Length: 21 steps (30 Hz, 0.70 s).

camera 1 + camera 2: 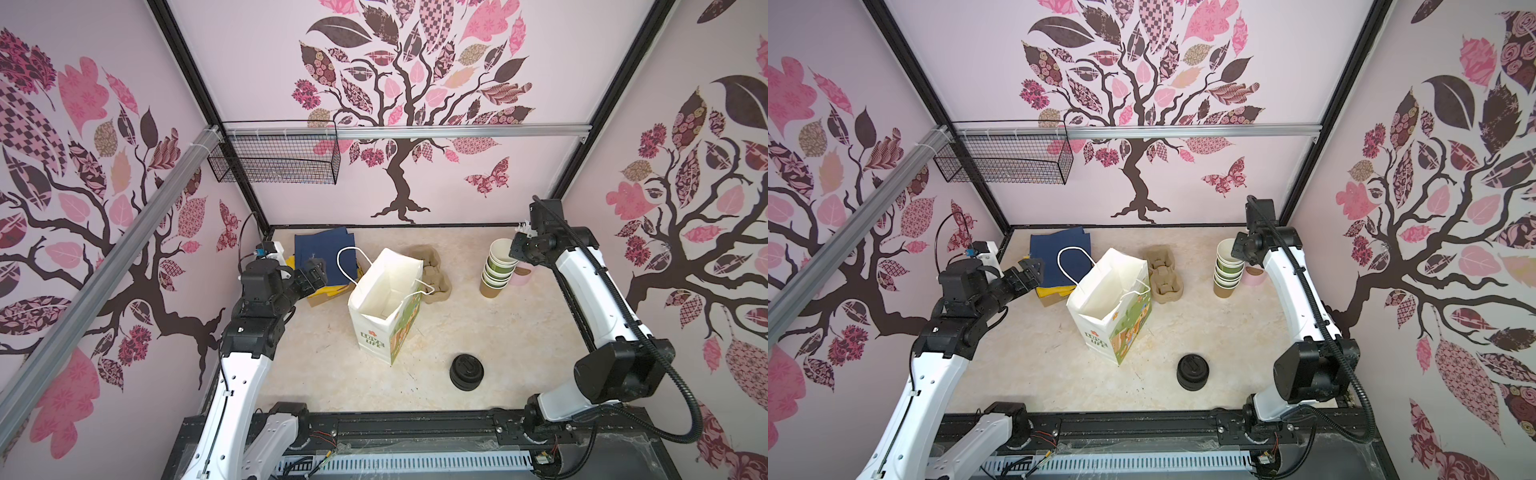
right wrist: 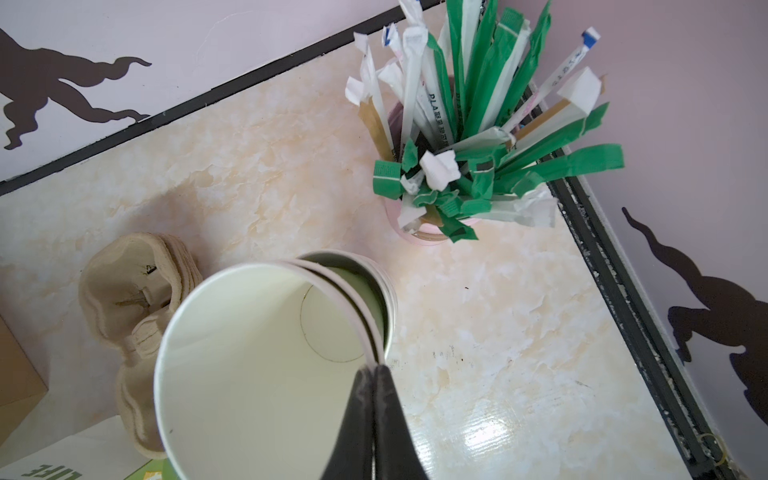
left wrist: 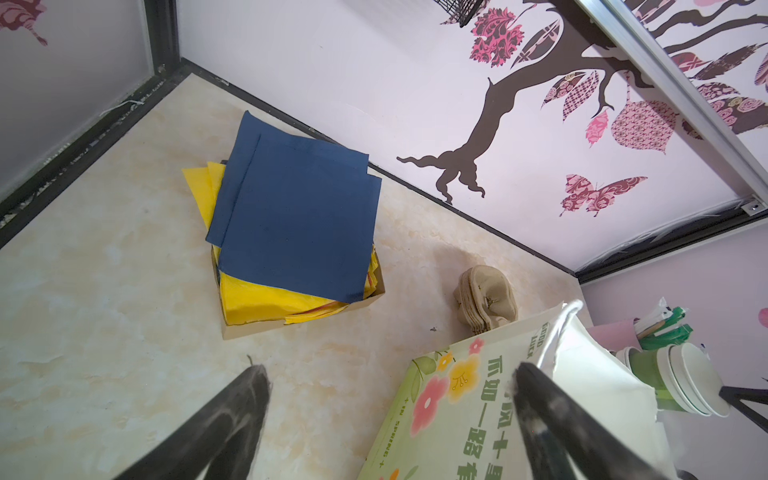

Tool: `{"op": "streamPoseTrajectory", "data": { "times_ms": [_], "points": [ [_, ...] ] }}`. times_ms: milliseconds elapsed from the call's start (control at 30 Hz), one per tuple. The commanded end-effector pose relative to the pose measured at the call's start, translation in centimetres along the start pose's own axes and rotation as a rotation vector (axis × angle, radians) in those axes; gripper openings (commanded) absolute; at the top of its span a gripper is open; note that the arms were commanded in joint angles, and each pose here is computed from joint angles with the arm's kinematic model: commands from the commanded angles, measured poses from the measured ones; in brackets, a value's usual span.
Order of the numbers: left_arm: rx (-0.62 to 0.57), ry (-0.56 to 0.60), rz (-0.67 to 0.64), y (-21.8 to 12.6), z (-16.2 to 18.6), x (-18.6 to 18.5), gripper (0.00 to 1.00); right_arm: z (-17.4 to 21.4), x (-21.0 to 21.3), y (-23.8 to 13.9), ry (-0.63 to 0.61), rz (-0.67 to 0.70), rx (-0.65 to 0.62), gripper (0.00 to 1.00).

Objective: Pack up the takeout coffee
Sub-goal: 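Lower the right gripper onto the rim of the top paper cup, then reach the left gripper across to the side of the cup stack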

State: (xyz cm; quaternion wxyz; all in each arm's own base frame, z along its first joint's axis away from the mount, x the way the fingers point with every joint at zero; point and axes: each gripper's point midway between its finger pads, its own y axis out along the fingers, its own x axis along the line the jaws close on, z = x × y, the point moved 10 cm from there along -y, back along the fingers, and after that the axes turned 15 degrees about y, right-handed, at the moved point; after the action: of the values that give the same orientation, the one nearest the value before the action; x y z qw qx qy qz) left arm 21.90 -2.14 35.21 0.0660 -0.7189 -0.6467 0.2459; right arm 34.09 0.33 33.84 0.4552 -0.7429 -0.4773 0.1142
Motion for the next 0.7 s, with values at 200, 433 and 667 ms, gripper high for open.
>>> {"op": "streamPoseTrajectory", "data": {
  "times_ms": [200,433,667],
  "points": [
    [-0.038,0.011,0.043,-1.1,-1.6,-0.8,0.95,-0.5,0.0,-1.8,0.029,-0.043,-0.026,0.0],
    [-0.156,0.153,0.252,-3.4,-5.4,-5.2,0.91,-0.7,0.1,-0.3,0.061,-0.04,0.023,0.0],
    [-0.22,0.294,0.461,-4.3,-8.4,-14.7,0.88,-1.1,-0.9,0.4,0.118,-0.035,0.064,0.0]
  ]
}}
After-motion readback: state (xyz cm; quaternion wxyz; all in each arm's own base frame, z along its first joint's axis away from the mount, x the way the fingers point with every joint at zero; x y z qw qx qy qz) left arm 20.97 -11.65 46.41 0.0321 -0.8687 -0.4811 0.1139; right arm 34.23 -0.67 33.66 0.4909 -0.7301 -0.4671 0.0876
